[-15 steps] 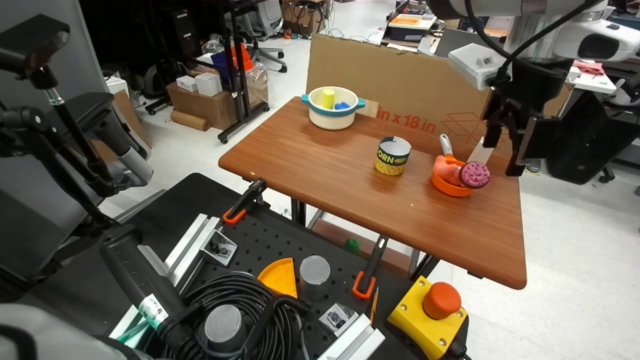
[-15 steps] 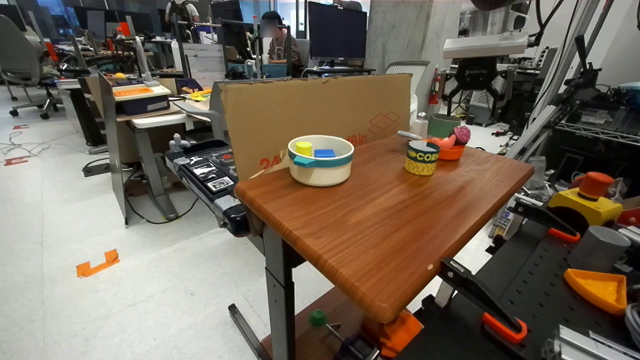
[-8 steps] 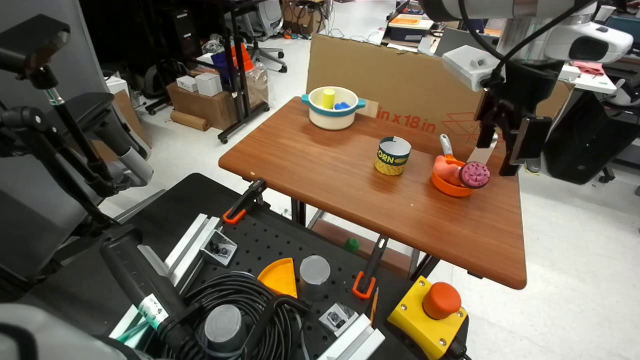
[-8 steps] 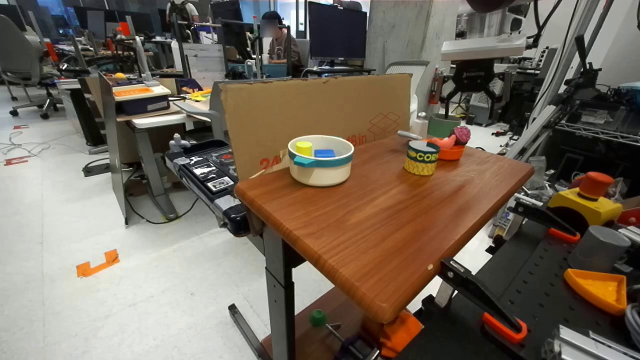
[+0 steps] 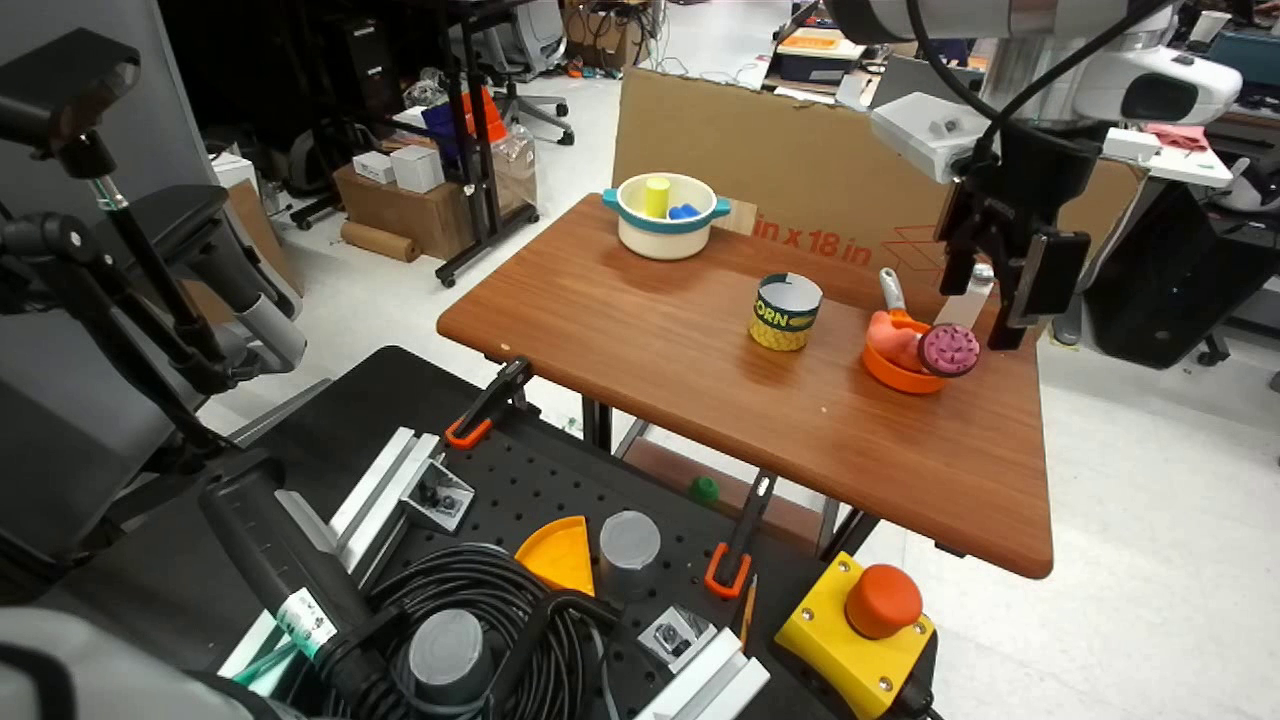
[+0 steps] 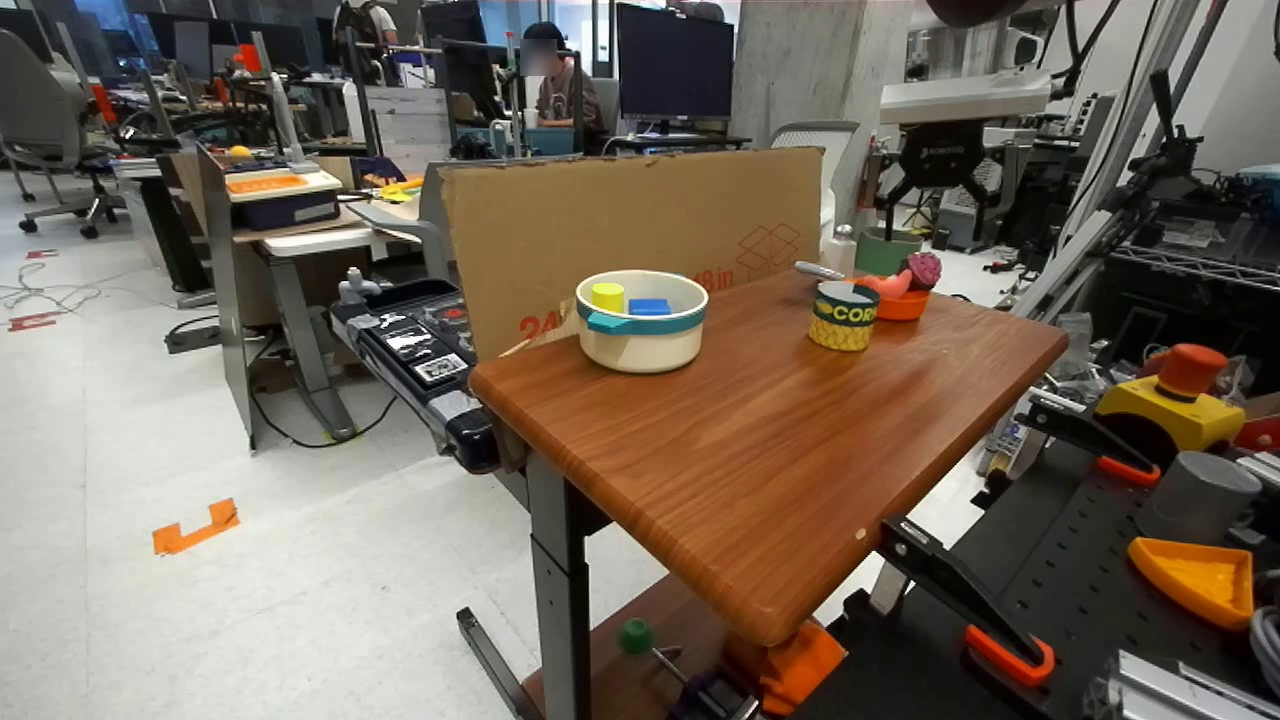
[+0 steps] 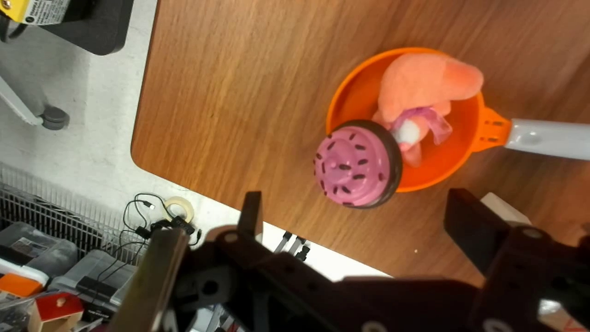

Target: Uncover the can and put the pink ball inside and the red plush to the white bowl

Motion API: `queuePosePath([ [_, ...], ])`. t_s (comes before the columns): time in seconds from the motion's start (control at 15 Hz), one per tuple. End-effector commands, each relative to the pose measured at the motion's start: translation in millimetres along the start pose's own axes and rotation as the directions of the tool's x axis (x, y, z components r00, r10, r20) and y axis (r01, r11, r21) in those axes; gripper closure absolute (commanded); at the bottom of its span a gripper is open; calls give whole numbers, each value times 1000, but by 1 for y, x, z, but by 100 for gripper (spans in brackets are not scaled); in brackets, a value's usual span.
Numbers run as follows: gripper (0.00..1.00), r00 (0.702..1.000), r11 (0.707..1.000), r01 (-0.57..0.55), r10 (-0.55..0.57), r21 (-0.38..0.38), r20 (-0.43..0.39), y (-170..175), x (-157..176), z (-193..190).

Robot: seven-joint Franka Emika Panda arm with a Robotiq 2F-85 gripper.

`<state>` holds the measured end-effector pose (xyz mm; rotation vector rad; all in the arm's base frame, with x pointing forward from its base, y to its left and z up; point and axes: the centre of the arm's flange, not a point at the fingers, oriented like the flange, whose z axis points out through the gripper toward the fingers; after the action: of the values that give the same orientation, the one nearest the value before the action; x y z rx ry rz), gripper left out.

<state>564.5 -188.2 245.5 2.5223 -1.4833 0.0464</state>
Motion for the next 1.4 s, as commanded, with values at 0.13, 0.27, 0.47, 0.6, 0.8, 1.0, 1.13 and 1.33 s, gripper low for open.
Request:
queuePosePath([
  [0.13,0,1000,1000,13,-12,-20,15,1,4,7],
  [0.27,0,1000,999,17,-16,-28,19,0,3,11],
  [0.47,0,999,999,14,-13,-47,31,0,4,20],
  [0.6,0,999,998,15,-13,-53,34,0,4,22],
  [0.8,1,999,998,15,-13,-60,39,-1,4,25],
  [1.0,27,999,998,18,-15,-67,46,0,4,25],
  [1.13,44,999,998,20,-16,-68,49,0,4,24],
  [1.33,66,998,997,25,-21,-68,54,-1,5,23],
])
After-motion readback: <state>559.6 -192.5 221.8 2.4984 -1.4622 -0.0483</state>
